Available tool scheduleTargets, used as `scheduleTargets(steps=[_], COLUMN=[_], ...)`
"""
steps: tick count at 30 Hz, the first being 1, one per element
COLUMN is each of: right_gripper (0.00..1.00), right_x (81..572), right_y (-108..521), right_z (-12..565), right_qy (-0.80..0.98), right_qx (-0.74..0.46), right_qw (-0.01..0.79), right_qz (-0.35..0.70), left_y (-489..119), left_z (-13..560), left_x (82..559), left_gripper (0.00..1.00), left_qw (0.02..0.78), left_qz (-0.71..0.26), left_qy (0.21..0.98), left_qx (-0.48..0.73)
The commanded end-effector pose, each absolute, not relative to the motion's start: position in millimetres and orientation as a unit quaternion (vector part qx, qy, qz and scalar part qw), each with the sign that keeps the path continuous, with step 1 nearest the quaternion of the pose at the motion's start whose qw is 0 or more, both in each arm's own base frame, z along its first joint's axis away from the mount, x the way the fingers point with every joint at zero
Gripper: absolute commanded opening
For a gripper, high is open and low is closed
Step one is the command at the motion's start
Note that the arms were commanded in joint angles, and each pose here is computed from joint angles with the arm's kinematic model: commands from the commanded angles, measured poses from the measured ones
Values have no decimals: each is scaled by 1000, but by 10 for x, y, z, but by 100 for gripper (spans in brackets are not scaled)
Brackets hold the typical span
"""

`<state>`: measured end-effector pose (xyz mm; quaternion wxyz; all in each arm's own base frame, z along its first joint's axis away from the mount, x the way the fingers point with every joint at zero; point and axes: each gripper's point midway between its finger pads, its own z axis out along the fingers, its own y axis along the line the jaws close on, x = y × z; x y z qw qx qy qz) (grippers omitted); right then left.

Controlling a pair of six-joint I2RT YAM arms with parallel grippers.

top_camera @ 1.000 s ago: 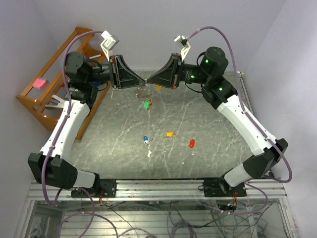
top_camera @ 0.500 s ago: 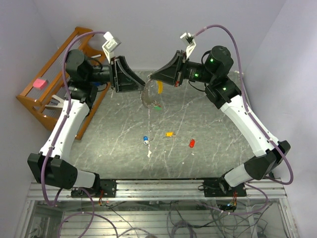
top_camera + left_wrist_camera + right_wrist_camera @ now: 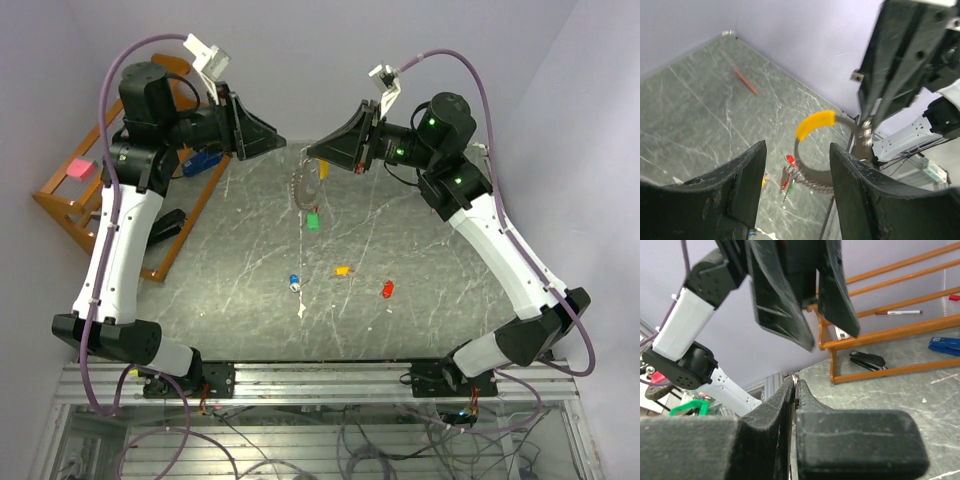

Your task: Put the keys on the keyring

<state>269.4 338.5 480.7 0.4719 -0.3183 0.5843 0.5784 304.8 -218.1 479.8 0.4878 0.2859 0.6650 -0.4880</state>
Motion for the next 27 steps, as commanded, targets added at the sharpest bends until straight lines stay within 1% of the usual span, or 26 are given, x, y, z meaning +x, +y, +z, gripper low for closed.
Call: scheduleTargets(steps=[1,6,9,15,18,21,27], right_gripper=[0,0,0,0,0,0,0], right_x=[2656,2715,2758,2833,2887,2916,2949], right_y=[3279,3314,3313,3253,3235,3215,3242], right_z=[5057,5072,5025,5015,4980,4987,5016], right_qy=[559,551,553,559,570,571,565], right_qx=[-315,-297,-279,-255,-245,-234,-215], right_qw=[513,517,522,544,550,557,559], right_qz=[570,583,587,571,560,557,568], left_y=[-2141,-2251,-2318,-2305,-2275,-2288,-2316], left_z=[4519,4472,4612,4887,4988,4981,4849], left_x=[3038,2887,2852,2828,2809,2776,2779], left_gripper=[64,64,64,65,68,71,72], left_qw=[459,421,423,447,456,448,438], left_qz=[-491,-555,-577,-573,-574,-588,-591], left_qy=[698,679,655,632,625,619,624], left_qx=[248,231,243,269,269,265,264])
